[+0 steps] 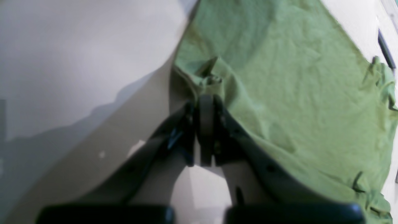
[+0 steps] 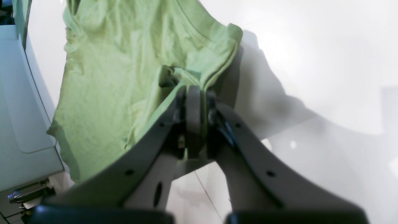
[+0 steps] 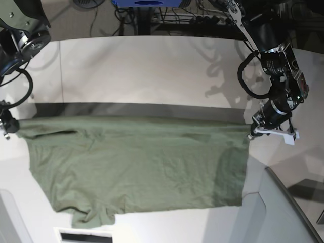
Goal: Layout the t-shirt on the table in an organized manner, then fold the t-shirt properly
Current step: 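Hold both corners and pull them apart, stretching the shirt edge taut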
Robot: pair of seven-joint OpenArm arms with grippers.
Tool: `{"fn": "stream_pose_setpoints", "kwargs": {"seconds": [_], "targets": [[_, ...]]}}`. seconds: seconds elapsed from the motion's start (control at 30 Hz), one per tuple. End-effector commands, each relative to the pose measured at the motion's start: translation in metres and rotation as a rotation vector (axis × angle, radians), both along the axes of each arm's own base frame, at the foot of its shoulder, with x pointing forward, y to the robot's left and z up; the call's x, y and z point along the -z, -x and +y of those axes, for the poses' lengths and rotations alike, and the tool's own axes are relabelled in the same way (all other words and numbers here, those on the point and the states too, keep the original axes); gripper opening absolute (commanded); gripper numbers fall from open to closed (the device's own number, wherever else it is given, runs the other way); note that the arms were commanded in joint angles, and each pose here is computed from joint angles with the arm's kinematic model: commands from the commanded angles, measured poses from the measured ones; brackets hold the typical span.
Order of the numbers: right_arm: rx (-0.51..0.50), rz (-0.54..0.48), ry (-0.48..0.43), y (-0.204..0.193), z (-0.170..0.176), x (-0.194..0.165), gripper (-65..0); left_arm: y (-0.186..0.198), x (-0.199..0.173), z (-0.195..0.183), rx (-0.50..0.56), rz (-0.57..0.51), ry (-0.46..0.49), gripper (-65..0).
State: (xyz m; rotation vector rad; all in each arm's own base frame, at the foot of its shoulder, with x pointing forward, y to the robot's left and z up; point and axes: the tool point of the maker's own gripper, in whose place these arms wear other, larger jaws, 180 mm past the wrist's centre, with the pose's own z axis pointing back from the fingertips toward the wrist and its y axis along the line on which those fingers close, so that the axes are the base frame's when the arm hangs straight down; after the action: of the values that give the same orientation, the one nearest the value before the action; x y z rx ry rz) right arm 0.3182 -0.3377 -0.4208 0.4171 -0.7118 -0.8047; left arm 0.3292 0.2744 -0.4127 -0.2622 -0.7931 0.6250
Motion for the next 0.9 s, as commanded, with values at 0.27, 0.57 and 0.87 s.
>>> {"fn": "stream_pose_setpoints", "kwargs": {"seconds": [0.27,0.57,0.87], "targets": [[0.008,-0.016,0.025,0.002,-0.012,-0.009,-64.8,0.012,-0.006,0.008,0.004,-0.004,-0.038,-65.0],[0.007,0.059,0.025,0.037,-0.011,0.016,-64.8,0.058,0.027,0.011,-0.005,0.095,-0.045,-65.0],[0.008,0.123,0.062,0.075,-0.018,0.029,-64.8,0.083,0.039,0.013,-0.007,0.14,-0.058,-65.0]]}}
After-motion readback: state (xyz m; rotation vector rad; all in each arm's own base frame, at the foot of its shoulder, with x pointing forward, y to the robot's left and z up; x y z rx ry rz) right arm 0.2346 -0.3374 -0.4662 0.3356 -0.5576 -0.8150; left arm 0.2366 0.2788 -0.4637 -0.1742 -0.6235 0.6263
